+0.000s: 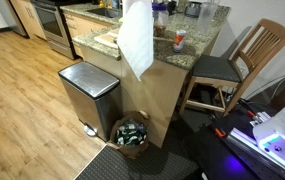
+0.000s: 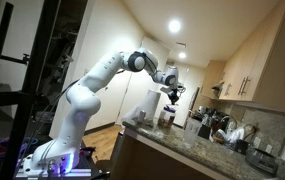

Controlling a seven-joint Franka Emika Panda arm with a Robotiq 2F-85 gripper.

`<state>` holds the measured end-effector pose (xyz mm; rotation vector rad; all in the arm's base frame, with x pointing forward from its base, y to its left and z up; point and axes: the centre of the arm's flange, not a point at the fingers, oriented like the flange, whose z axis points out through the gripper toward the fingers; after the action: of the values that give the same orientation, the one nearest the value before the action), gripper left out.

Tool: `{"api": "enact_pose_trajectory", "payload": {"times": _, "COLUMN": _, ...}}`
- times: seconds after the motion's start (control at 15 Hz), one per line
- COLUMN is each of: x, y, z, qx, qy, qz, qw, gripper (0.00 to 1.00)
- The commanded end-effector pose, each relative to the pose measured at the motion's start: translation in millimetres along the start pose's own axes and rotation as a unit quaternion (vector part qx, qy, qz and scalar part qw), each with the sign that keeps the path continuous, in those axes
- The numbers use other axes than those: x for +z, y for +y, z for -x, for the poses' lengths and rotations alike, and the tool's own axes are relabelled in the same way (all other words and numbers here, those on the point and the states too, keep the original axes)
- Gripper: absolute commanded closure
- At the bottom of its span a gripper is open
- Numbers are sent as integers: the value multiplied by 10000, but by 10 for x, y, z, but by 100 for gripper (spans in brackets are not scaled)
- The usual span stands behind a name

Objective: Place the white spoon on top of the container with the blue lid

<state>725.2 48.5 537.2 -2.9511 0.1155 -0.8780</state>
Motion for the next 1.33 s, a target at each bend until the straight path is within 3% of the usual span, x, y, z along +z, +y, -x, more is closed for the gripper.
{"api": "enact_pose_trajectory", "payload": {"times": 0.0, "x": 180, "y": -57, "z": -275, "qx": 156, "qy": -120, "qz": 219, "qw": 9996, "gripper": 100}}
{"api": "enact_pose_trajectory", "payload": {"times": 1.0, "x": 503, "y": -8, "z": 53, "qx": 119, "qy": -490, "qz": 236, "qw": 9984, "gripper": 100}}
{"api": "enact_pose_trajectory", "payload": {"times": 1.07, "x": 478, "y": -2, "z": 51, "qx": 128, "qy": -494, "qz": 269, "qw": 9983, "gripper": 90}}
{"api": "enact_pose_trajectory", "payload": {"times": 1.13, "x": 446, "y": 11, "z": 55, "qx": 137, "qy": -469, "qz": 333, "qw": 9983, "gripper": 72}}
{"api": "enact_pose_trajectory", "payload": {"times": 1.27, "x": 314, "y": 41, "z": 60, "qx": 107, "qy": -394, "qz": 381, "qw": 9984, "gripper": 59}}
